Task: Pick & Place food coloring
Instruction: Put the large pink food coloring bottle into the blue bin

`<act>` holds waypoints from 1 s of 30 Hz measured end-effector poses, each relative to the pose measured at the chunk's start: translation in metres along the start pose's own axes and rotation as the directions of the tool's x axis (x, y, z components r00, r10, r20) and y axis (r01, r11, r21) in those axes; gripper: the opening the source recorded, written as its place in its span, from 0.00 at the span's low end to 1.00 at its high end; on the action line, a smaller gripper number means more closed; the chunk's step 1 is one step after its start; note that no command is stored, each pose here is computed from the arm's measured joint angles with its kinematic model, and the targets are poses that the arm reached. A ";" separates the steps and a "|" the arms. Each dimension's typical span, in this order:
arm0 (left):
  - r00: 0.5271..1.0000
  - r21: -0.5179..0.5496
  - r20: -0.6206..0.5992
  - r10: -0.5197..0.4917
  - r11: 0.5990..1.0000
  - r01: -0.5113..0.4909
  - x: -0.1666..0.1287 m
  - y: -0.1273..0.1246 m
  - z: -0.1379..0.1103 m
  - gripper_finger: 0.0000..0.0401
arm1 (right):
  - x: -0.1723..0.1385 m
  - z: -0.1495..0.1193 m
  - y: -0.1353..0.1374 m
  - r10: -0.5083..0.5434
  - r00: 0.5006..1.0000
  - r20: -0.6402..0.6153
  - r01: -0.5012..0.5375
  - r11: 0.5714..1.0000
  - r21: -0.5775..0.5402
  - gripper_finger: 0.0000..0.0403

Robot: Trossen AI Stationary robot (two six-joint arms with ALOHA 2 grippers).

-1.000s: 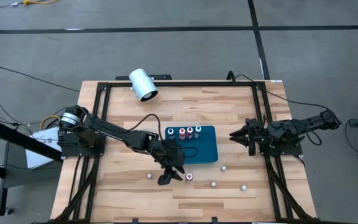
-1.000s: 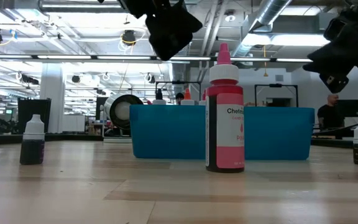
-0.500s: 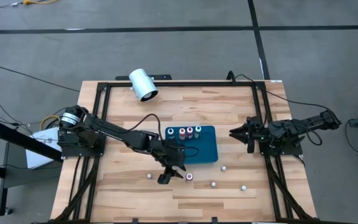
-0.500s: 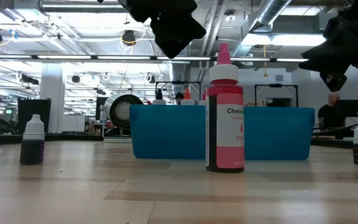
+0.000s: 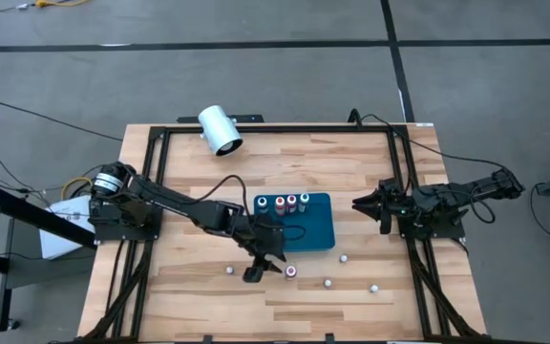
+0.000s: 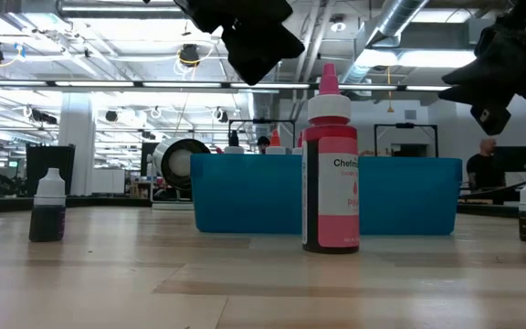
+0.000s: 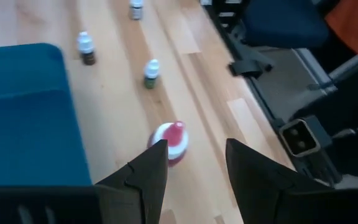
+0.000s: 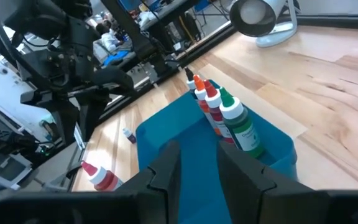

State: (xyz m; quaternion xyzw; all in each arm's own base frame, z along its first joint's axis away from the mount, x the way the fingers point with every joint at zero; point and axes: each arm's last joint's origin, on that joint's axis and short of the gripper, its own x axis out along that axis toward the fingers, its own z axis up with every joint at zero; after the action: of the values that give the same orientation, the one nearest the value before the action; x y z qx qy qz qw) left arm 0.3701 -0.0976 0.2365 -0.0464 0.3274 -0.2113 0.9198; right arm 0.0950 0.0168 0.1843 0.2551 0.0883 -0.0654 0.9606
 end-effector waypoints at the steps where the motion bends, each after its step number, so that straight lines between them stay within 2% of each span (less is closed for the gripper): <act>1: 1.000 -0.016 0.002 0.020 1.000 -0.020 0.000 0.000 0.000 0.38 | 0.000 0.000 0.000 0.001 1.000 0.002 -0.001 1.000 0.001 0.23; 6: 0.993 -0.117 0.009 0.117 0.986 -0.115 0.001 -0.001 0.000 0.38 | 0.000 0.000 0.000 0.003 1.000 0.005 -0.003 1.000 0.003 0.23; 9: 0.992 -0.106 0.010 0.124 0.987 -0.122 0.001 -0.003 -0.001 0.38 | 0.000 0.000 0.000 0.003 1.000 0.004 -0.003 1.000 0.002 0.23; 15: 0.995 -0.012 0.005 0.098 0.995 -0.098 0.005 -0.018 -0.003 0.38 | 0.000 0.001 0.000 -0.008 1.000 0.011 0.008 1.000 0.001 0.23; 19: 0.987 0.032 0.016 0.158 0.987 -0.158 0.006 -0.026 -0.003 0.38 | 0.000 0.001 0.000 -0.008 1.000 0.011 0.008 1.000 0.001 0.23; 26: 0.958 -0.022 0.055 0.281 0.960 -0.280 0.007 -0.029 -0.002 0.38 | 0.000 0.001 0.000 -0.008 1.000 0.010 0.008 1.000 0.000 0.23; 30: 0.956 -0.069 0.077 0.282 0.959 -0.277 0.010 -0.029 -0.001 0.38 | 0.000 0.001 0.000 -0.007 1.000 0.010 0.007 1.000 0.000 0.23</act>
State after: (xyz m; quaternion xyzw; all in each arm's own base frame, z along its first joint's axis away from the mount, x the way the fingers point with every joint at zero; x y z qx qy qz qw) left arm 0.3660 -0.1281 0.2359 -0.0350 0.2969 -0.0677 0.9519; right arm 0.0951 0.0165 0.1847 0.2543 0.0846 -0.0700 0.9609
